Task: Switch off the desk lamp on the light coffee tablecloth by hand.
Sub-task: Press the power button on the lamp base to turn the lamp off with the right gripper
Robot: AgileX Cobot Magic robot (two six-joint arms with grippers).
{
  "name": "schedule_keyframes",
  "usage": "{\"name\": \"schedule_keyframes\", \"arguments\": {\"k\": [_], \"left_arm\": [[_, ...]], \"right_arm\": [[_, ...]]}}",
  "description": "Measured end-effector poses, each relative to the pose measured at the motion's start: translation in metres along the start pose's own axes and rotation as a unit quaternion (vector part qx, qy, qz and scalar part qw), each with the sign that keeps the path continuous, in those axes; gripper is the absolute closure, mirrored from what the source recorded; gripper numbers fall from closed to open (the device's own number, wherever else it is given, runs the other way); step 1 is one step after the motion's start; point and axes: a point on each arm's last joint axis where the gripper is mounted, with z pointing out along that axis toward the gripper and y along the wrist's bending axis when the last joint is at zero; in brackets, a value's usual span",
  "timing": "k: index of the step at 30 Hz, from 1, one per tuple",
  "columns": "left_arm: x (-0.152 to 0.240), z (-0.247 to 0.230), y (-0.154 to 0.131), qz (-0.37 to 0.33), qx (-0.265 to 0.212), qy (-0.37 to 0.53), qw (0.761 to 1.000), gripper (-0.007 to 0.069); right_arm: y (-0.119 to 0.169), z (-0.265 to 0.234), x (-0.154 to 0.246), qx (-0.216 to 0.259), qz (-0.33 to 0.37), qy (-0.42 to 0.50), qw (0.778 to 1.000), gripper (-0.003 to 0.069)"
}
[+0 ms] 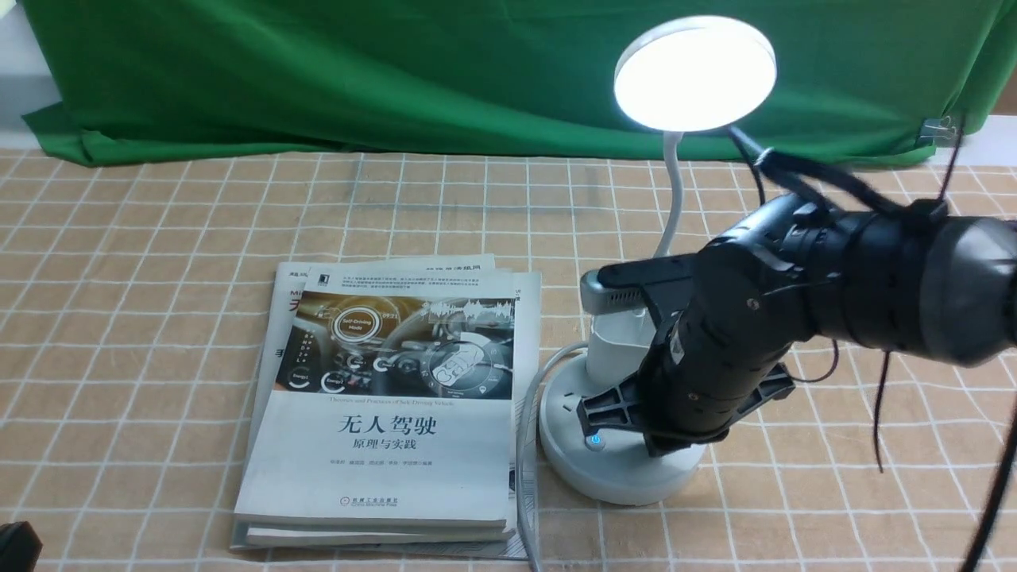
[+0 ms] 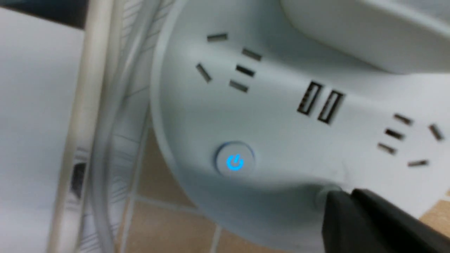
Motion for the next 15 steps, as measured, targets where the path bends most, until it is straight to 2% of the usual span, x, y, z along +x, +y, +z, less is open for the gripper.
{"name": "schedule_keyframes", "arguments": {"k": [6,15], "left_arm": [[0.0,0.0,0.0,0.0,0.0,0.0,1.0,0.0622],[0.0,0.0,0.0,0.0,0.0,0.0,1.0,0.0622]], "right_arm": [[-0.001,-0.008,0.0,-0.003,0.001,-0.01,1.0,0.0629],[0.002,0.015,-0.002,0.002,-0.007,0.008,1.0,0.0629]]}}
